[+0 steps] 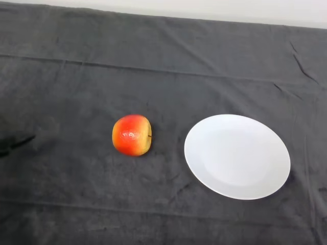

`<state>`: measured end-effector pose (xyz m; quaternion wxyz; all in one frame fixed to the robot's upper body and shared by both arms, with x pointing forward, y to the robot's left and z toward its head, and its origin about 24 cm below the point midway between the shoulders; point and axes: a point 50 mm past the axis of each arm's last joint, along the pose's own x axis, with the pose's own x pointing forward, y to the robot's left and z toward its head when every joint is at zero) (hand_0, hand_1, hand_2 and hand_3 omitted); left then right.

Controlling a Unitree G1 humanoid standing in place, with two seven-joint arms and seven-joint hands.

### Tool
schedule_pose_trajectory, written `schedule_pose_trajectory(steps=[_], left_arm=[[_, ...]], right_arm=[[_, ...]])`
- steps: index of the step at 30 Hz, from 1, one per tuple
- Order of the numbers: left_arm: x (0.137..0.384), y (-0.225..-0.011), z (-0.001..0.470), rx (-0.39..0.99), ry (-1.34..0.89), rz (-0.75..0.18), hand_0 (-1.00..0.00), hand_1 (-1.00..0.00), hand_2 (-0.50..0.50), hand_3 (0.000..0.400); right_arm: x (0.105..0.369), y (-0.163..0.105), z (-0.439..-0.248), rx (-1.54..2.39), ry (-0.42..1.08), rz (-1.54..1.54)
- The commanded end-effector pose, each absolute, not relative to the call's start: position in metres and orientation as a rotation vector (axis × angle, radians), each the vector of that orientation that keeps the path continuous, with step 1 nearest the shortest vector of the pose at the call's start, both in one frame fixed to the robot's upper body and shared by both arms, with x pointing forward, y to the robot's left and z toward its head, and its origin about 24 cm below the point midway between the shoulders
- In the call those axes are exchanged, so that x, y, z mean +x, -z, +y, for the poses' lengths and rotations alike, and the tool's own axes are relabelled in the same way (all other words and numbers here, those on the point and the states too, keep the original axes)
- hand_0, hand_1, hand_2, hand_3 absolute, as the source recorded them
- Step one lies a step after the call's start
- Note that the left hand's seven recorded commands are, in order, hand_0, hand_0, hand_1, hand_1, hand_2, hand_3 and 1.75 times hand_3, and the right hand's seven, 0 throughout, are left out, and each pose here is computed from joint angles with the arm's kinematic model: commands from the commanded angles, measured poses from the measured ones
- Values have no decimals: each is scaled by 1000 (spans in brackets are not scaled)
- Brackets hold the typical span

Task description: Move the apple to the plate

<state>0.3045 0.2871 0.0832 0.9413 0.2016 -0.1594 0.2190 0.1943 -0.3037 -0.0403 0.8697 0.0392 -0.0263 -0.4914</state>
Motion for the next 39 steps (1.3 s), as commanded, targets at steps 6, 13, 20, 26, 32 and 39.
schedule_pose_trajectory(steps=[6,13,20,26,32,39], left_arm=[[303,-83,258,474,-354,-333,0,0,0,0],[307,-81,235,505,-262,-323,0,0,0,0],[314,-77,214,526,-184,-298,0,0,0,0],[320,-69,196,536,-121,-272,0,0,0,0],[327,-63,180,539,-60,-245,0,0,0,0],[333,-58,163,539,1,-222,0,0,0,0]], right_arm=[[144,85,-275,117,1059,205],[144,85,-275,117,1059,205],[144,86,-275,117,1059,205],[144,86,-275,117,1058,205],[144,86,-275,117,1058,205],[144,86,-275,117,1059,205]])
